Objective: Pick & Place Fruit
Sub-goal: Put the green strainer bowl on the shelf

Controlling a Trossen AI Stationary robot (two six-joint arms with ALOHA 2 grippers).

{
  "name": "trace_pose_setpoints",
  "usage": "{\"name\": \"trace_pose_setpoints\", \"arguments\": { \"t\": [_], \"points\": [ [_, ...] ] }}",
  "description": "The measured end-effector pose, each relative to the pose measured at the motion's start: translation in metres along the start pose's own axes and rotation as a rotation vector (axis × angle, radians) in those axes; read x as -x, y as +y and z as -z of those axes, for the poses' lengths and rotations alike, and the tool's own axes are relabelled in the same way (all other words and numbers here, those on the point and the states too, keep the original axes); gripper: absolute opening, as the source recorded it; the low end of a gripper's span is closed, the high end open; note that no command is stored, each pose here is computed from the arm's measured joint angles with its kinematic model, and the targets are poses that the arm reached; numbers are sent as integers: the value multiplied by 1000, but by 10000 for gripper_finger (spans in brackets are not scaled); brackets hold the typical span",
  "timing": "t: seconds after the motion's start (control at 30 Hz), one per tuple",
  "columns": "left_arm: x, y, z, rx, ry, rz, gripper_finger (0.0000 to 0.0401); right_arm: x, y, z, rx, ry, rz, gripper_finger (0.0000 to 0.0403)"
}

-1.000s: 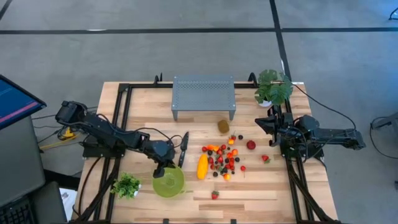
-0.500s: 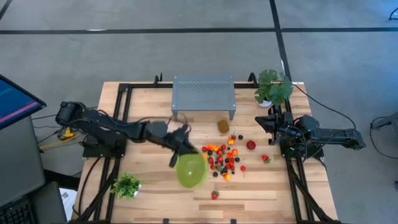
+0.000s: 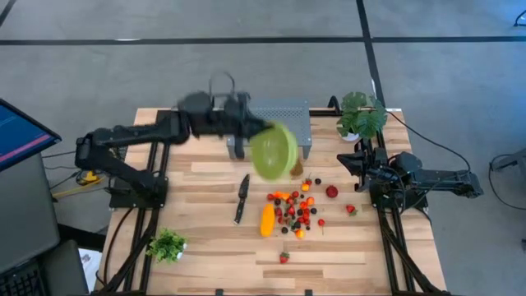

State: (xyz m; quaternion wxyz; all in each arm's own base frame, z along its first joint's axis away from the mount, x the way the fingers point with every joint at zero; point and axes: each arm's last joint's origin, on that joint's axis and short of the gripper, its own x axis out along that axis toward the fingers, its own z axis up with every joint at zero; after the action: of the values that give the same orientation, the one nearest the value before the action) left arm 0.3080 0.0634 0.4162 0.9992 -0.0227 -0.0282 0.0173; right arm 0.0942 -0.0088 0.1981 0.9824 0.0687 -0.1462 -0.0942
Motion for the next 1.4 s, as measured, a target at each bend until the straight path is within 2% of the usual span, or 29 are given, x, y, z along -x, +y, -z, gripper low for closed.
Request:
{"name": "trace_pose_setpoints", "arguments": {
  "t": [0.13,0.3,0.53,0.77,0.9,1.13,1.4],
  "points": [
    [5,33,-17,57,-34,-104,9,0,0,0,0,2,0,17],
    [0,77,-19,152,-5,-232,8,0,0,0,0,2,1,17],
    [-24,141,5,318,129,-403,8,0,-1,0,0,0,20,17],
    [-32,180,37,441,232,-528,8,0,-1,6,10,63,29,17],
    [-24,190,50,502,318,-599,7,1,-2,10,16,102,35,17],
    [-13,190,69,522,449,-728,7,1,-2,10,16,100,34,17],
    [-7,189,94,532,557,-760,8,0,-2,9,14,94,31,17]
  ]
}}
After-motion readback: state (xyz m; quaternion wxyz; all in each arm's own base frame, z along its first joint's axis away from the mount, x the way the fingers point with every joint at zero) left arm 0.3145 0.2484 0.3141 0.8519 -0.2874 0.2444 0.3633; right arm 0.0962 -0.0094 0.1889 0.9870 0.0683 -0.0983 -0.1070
